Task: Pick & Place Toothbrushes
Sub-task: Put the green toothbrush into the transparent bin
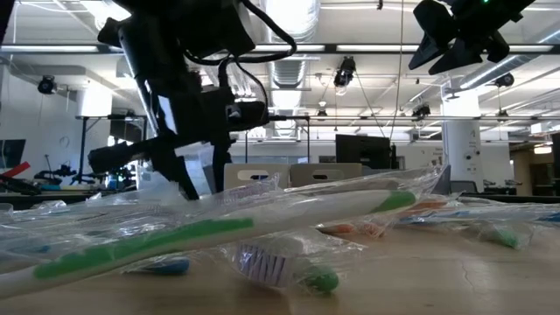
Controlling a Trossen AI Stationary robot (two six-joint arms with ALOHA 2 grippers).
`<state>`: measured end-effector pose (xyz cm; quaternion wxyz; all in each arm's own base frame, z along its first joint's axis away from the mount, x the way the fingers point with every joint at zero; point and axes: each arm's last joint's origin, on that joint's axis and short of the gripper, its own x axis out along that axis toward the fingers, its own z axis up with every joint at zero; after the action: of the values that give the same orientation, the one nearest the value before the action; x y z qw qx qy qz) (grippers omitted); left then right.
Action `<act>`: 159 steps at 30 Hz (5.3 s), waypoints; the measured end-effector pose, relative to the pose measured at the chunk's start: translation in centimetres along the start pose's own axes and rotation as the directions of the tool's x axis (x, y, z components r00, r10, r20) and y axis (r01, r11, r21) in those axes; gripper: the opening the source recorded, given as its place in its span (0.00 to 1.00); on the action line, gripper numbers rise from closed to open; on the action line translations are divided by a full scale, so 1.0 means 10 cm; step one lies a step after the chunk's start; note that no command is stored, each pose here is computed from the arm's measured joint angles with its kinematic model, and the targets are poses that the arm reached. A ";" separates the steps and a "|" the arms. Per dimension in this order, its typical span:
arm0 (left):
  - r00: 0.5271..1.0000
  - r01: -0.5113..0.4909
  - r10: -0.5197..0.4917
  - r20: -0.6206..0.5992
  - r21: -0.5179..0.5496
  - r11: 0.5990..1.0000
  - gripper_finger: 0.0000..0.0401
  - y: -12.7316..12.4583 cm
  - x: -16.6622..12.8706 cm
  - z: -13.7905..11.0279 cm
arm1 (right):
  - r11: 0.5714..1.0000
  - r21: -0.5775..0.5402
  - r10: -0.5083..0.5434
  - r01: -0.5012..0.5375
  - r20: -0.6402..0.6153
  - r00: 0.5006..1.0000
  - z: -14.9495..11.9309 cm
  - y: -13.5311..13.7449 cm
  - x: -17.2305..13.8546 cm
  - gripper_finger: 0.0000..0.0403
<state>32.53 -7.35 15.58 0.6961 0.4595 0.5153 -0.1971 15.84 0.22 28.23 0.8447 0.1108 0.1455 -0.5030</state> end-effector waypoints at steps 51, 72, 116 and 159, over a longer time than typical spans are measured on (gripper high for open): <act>0.621 -0.565 0.674 -0.399 0.369 0.738 0.00 -0.11 -1.25 -0.18 | 0.999 0.050 0.005 -0.005 -0.019 1.000 -0.05 0.02 0.02 0.77; 0.578 -0.658 0.797 -0.172 0.480 0.581 0.00 0.25 -1.57 0.02 | 0.629 -0.138 0.766 -0.765 -0.056 0.641 0.04 1.00 0.14 0.75; 0.451 -0.600 0.883 -0.131 0.688 0.408 0.00 0.84 -1.50 0.26 | 0.575 -0.040 0.817 -0.817 0.065 0.572 0.09 1.25 0.34 0.75; 0.466 -0.884 0.870 -0.161 -0.129 0.450 0.32 0.76 -1.74 0.15 | 0.640 -0.116 0.767 -0.760 0.029 0.641 0.15 1.08 0.29 0.04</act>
<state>32.19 -8.24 34.57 0.7201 0.5957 0.2455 0.2577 26.88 2.38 29.00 0.9870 0.1033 0.0765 -0.0960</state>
